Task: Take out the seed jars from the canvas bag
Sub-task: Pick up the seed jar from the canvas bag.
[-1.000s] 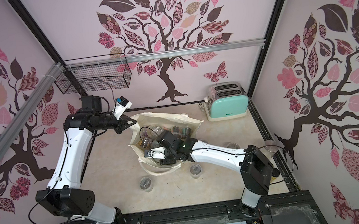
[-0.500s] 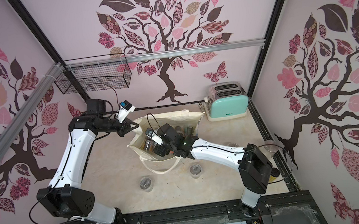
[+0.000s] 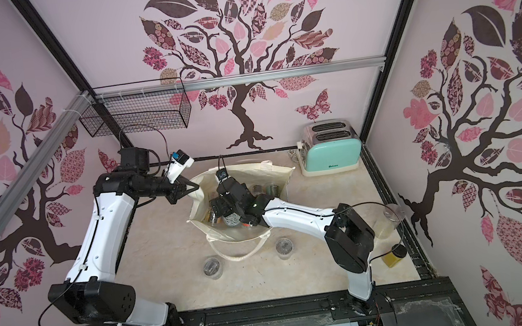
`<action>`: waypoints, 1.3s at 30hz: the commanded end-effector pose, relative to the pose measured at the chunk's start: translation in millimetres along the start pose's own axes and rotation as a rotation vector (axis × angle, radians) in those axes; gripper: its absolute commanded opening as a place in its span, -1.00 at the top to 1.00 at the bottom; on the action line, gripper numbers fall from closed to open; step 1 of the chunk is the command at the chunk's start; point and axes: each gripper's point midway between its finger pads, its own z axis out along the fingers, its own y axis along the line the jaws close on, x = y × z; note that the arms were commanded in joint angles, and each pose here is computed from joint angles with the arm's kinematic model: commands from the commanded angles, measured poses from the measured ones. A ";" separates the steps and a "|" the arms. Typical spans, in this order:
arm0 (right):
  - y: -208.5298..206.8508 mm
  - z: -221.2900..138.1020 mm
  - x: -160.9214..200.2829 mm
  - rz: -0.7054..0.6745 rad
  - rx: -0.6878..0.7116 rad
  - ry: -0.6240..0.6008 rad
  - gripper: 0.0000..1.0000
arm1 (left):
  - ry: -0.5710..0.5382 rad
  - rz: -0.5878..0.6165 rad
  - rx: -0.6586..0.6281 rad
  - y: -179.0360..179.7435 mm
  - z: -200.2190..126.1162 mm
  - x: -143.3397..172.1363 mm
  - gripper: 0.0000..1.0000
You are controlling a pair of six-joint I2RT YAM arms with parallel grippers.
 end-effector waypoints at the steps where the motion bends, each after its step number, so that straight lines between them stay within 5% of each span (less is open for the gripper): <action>1: -1.7 12.2 -3.7 0.144 0.024 -0.014 -0.94 | -0.053 0.031 0.040 -18.7 -13.2 -9.0 1.00; 22: -17.6 54.5 20.5 0.329 0.114 0.003 -0.99 | -0.072 0.020 0.055 -20.0 -14.0 -12.8 1.00; 39: -14.5 92.3 26.2 0.285 0.077 -0.014 -0.96 | -0.086 0.020 0.070 -20.2 -13.7 -16.2 1.00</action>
